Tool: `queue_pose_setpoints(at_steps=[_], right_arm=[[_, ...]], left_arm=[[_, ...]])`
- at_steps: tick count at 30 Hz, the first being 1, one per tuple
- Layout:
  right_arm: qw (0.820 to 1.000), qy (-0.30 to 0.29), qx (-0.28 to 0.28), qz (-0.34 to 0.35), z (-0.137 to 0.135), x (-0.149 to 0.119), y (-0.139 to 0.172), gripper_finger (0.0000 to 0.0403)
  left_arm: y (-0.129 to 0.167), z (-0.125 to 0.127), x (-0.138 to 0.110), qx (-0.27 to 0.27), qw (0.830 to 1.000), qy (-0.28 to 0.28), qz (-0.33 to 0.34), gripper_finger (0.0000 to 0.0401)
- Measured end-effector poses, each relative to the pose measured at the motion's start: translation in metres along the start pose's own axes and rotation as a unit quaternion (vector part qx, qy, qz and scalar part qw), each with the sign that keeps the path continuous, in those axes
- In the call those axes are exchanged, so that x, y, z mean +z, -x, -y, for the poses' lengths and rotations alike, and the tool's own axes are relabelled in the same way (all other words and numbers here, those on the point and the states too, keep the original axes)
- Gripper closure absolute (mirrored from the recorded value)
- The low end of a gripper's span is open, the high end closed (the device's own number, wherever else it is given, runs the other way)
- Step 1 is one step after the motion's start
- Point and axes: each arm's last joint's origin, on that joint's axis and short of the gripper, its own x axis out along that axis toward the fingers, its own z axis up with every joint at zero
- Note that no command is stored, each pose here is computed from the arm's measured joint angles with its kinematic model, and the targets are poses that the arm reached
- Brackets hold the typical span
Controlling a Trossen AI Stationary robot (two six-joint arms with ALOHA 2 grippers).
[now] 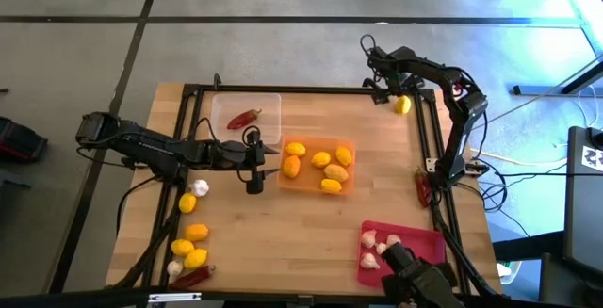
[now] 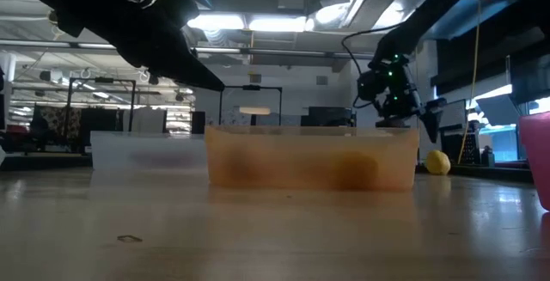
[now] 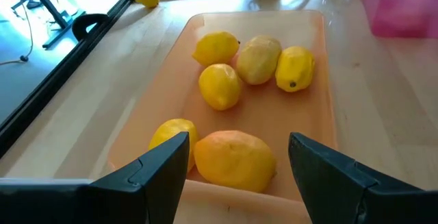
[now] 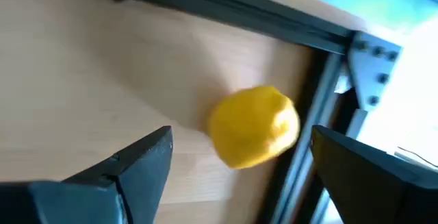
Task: Sort produce into baskets
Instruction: Put the lemon into the orange bin
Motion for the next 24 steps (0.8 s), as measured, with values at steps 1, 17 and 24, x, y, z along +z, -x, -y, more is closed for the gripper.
queue_pose_setpoints(at_steps=[1,17,24], right_arm=[[1.000,-0.005,-0.003,-0.002,0.000,-0.001,-0.001,0.0068],[0.998,-0.061,-0.012,-0.018,0.014,-0.005,-0.034,0.0068],[0.999,-0.045,-0.002,-0.019,0.015,-0.005,-0.034,0.0068]], left_arm=[[0.000,0.000,-0.001,0.000,1.000,-0.001,-0.003,0.0155],[0.000,0.000,-0.002,0.000,1.000,-0.006,-0.009,0.0155],[0.000,0.000,-0.002,-0.001,1.000,-0.004,-0.008,0.0155]])
